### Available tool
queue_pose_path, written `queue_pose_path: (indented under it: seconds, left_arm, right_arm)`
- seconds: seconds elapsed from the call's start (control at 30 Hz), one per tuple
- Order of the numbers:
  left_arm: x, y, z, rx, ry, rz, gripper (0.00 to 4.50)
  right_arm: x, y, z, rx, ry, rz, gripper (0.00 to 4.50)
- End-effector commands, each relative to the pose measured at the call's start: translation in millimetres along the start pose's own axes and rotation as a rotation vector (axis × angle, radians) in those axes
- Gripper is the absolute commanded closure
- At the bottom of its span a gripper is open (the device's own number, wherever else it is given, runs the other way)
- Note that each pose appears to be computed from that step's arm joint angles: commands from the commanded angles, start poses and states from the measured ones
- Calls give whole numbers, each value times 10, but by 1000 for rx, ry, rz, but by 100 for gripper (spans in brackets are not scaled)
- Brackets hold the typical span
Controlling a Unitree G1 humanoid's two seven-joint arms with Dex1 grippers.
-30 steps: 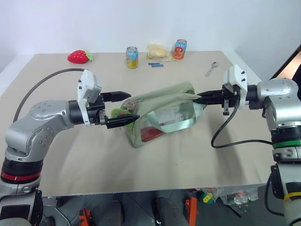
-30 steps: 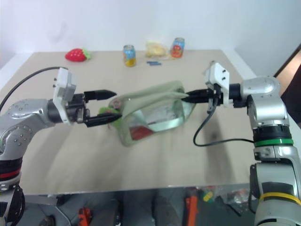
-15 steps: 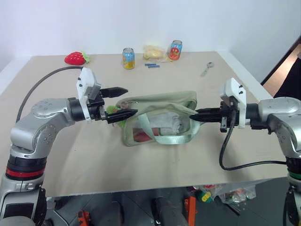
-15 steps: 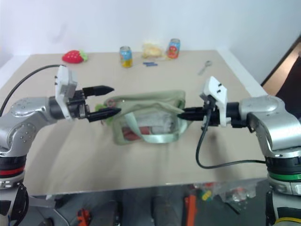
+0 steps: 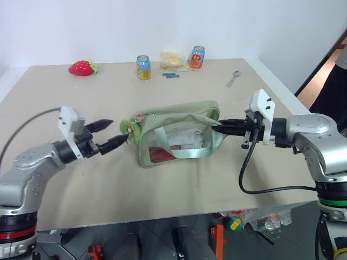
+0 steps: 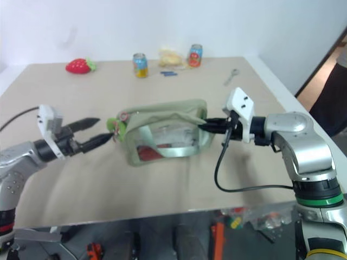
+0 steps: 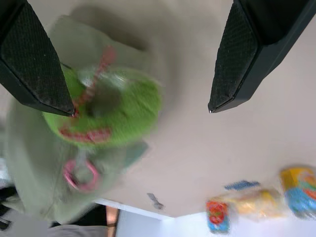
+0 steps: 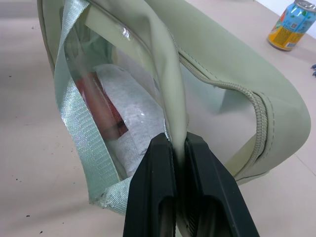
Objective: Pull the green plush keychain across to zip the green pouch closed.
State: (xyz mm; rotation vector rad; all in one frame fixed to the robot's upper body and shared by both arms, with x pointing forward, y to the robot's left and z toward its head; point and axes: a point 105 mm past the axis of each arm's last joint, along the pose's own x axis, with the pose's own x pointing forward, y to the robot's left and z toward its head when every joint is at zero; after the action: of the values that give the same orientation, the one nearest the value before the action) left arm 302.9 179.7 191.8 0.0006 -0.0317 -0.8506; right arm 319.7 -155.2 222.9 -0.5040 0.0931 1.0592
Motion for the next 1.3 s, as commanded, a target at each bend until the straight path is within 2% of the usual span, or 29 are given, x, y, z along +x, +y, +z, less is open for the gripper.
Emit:
queue_pose_path:
  seconds: [0.03, 0.23, 0.47, 0.7, 0.9, 1.03, 1.17, 1.3]
  left_arm:
    - [35, -44, 76, 52, -33, 1, 0]
    - [88, 32, 49, 80, -40, 8, 0]
    - [135, 59, -55, 68, -25, -74, 217]
    - [211, -21, 5, 81, -37, -188, 448]
    - [203, -174, 474, 142, -74, -302, 448]
    - [244, -247, 886, 210, -114, -335, 448]
    - [447, -419, 983, 244, -133, -385, 448]
    - [719, -512, 945, 251, -153, -397, 448]
  right_arm:
    - [31, 27, 70, -27, -26, 22, 448]
    - [17, 21, 54, -37, -16, 22, 448]
    - [-7, 17, 24, -47, -3, 22, 450]
    - [-10, 34, 10, -54, 4, 27, 450]
    - [-35, 46, 8, -57, 12, 32, 450]
    - [-58, 29, -7, -55, 21, 27, 450]
    - [-54, 25, -25, -54, 25, 29, 450]
    - [-44, 7, -24, -59, 25, 29, 450]
